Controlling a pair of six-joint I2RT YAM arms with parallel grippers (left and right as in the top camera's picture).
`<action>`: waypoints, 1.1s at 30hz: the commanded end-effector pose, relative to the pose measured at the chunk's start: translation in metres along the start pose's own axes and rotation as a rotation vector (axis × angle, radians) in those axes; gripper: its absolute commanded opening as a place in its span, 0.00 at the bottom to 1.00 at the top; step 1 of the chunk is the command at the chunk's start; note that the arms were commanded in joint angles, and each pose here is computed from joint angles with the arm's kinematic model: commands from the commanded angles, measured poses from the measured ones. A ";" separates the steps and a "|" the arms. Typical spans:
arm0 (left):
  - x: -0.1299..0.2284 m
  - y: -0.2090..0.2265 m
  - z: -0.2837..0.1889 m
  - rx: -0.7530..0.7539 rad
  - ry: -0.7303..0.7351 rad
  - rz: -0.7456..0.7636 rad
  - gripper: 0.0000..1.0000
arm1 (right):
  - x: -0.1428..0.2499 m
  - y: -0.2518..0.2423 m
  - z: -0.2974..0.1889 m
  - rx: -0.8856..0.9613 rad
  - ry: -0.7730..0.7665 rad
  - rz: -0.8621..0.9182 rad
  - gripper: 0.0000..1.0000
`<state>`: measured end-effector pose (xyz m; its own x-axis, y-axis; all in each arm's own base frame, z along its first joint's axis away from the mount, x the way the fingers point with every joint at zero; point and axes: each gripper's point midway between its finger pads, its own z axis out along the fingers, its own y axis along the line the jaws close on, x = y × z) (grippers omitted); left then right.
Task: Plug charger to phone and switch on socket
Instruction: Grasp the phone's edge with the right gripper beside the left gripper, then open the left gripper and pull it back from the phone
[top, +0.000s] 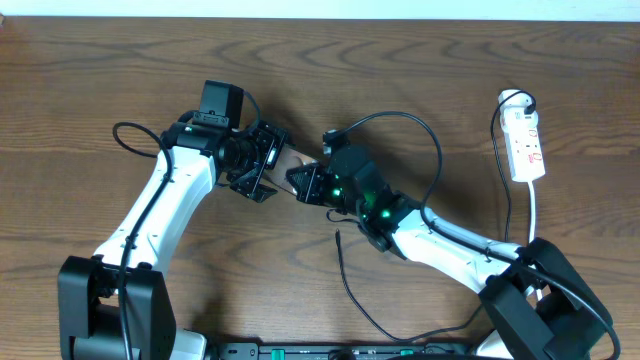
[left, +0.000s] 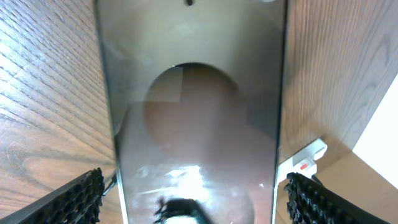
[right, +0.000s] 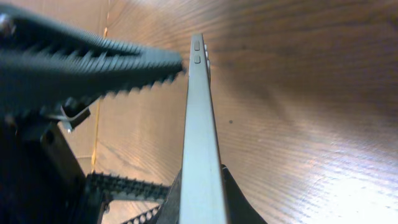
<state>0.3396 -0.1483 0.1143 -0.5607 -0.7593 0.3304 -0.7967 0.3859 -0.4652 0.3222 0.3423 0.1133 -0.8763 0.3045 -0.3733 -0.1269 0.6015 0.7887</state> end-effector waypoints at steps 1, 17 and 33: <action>0.003 -0.007 -0.011 0.041 0.028 0.043 0.91 | -0.016 -0.002 -0.003 0.003 -0.040 0.000 0.01; -0.067 -0.010 -0.063 0.244 0.022 0.114 0.90 | -0.065 -0.023 -0.020 -0.038 -0.098 0.346 0.01; -0.076 -0.062 -0.110 0.584 0.022 0.452 0.88 | -0.112 0.046 -0.047 -0.414 -0.124 0.619 0.01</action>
<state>0.4061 -0.0424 0.1734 -0.7388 -0.6679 0.0897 -0.4109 0.3410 -0.8455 0.3936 0.2992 0.1979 -0.7830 0.6144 0.0970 0.1635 0.0528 0.9851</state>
